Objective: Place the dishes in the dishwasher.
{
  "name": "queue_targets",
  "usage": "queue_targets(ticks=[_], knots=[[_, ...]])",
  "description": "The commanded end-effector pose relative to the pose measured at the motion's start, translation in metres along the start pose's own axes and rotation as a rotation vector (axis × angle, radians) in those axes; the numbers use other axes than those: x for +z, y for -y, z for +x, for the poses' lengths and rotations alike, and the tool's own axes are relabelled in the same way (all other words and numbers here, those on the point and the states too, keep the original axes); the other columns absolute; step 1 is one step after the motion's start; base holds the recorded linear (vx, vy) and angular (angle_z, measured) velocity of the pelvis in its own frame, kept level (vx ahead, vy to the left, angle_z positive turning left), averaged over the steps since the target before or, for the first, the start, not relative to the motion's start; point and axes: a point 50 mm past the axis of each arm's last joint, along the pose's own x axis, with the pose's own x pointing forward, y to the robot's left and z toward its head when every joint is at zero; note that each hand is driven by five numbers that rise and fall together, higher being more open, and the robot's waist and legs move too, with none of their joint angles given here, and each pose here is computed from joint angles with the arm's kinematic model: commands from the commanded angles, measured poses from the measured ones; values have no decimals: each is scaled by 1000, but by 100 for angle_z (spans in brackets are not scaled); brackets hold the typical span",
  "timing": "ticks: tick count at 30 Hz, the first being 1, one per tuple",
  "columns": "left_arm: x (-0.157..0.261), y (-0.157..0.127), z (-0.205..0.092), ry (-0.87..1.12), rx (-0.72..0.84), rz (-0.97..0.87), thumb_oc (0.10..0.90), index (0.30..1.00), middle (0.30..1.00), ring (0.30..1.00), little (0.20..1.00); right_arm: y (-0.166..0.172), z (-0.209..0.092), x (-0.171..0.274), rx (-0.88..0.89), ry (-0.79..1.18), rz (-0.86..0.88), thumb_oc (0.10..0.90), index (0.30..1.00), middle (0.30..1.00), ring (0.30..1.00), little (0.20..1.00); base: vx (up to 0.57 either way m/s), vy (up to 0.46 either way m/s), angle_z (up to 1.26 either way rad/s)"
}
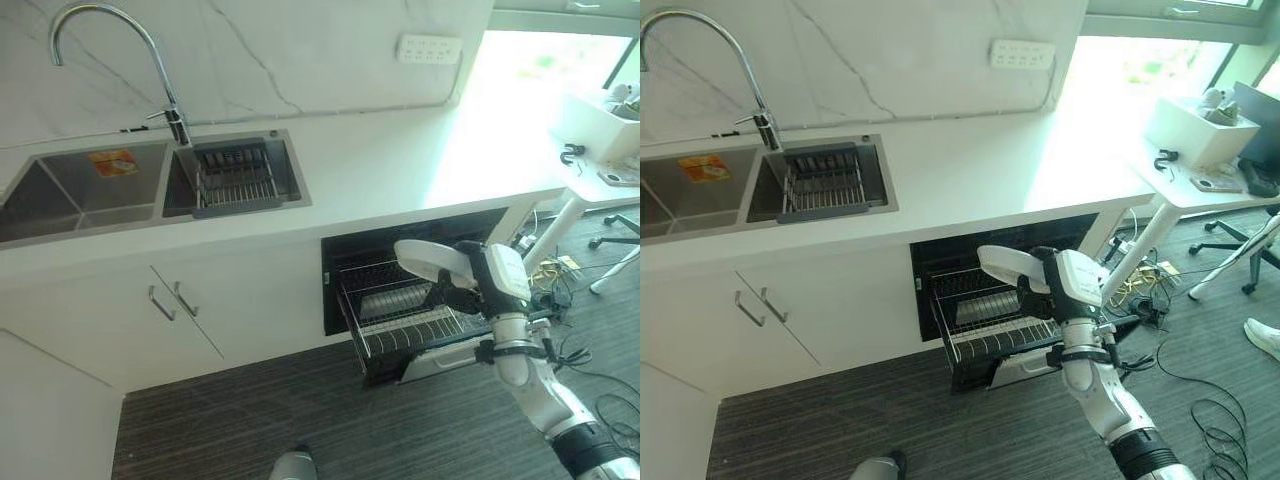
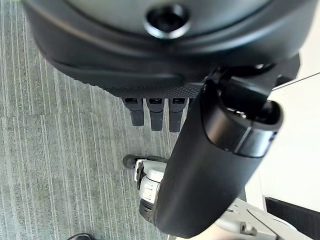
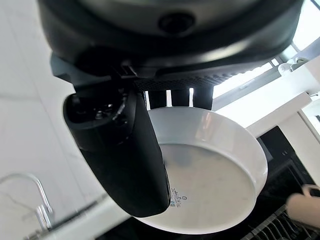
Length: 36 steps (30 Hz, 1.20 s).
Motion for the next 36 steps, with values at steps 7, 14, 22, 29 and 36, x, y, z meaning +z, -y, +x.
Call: queue_targets(ticks=[7, 14, 22, 29, 36], knots=[[39, -8, 8, 112, -32, 115, 800, 900, 900, 900, 900, 39, 58, 2, -382, 13, -230, 400, 300, 300, 300, 300, 27, 18, 14], [58, -16, 8, 158, -56, 161, 800, 900, 900, 900, 900, 48, 81, -18, -299, -120, -318, 400, 300, 300, 300, 300, 17, -10, 29], [100, -15, 11, 286, -83, 193, 800, 900, 900, 900, 900, 76, 106, -39, -259, -293, -409, 400, 300, 300, 300, 300, -93, -41, 16], [132, -16, 6, 395, -109, 198, 800, 900, 900, 900, 900, 95, 113, -50, -200, -392, -502, 400, 300, 300, 300, 300, -68, -37, 0], [148, -20, 3, 444, -104, 201, 800, 900, 900, 900, 900, 91, 117, -49, -90, -412, -480, 400, 300, 300, 300, 300, -68, -62, -3]])
